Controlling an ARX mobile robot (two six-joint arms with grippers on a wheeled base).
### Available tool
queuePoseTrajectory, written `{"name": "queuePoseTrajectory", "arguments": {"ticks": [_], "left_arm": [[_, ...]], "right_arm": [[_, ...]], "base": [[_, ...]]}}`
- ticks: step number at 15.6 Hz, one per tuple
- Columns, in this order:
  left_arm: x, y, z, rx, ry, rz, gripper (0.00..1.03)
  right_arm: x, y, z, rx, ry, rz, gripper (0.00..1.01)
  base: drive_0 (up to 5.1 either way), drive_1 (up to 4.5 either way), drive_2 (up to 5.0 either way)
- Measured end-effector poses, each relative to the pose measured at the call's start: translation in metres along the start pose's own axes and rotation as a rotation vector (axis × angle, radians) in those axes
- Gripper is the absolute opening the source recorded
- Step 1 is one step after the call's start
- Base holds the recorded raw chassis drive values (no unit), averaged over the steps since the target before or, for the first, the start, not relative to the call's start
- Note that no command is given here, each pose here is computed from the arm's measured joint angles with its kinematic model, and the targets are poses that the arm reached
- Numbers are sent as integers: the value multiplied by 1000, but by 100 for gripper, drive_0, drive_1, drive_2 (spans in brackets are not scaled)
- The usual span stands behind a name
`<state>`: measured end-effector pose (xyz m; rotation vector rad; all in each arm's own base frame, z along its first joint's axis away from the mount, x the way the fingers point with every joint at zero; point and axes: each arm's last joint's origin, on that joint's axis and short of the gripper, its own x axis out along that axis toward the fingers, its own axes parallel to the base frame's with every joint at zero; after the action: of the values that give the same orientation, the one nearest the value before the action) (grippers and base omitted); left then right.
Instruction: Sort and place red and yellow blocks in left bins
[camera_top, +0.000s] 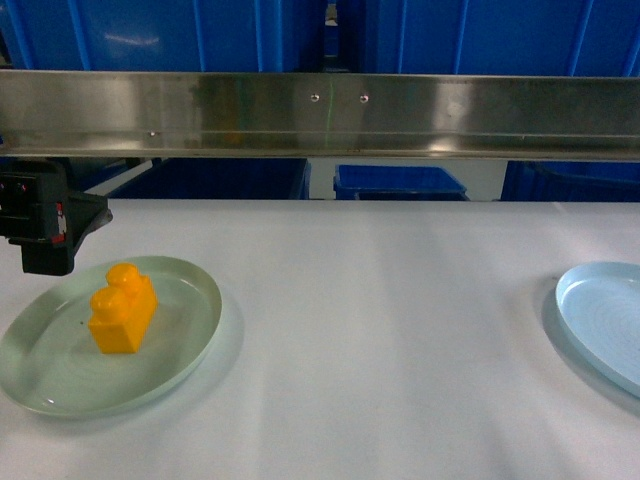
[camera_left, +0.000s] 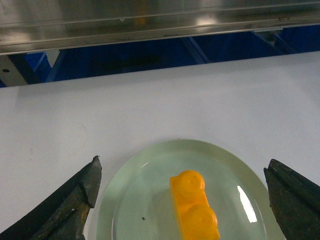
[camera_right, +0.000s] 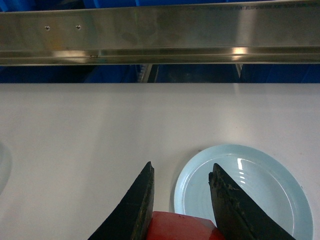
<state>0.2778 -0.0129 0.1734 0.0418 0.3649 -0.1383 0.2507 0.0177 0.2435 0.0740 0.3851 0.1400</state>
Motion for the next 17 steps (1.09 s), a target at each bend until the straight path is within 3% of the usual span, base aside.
{"name": "queuePoseTrajectory", "arguments": {"ticks": [2, 4, 13, 16, 17], "left_arm": [[0, 0, 0, 0, 0, 0, 98], [0, 0, 0, 0, 0, 0, 98], [0, 0, 0, 0, 0, 0, 98], [1, 1, -7, -15, 82, -17, 98], [25, 1, 14, -9, 93, -69, 98]], "right_arm": [[0, 1, -1, -39, 10, 23, 28], [0, 0, -1, -55, 10, 24, 28], [-1, -1, -2, -29, 22, 32, 28], [-1, -1, -2, -29, 22, 32, 28], [-1, -1, -2, -29, 22, 32, 28]], "base": [[0, 0, 0], [0, 0, 0], [0, 0, 0], [0, 0, 0], [0, 0, 0]]}}
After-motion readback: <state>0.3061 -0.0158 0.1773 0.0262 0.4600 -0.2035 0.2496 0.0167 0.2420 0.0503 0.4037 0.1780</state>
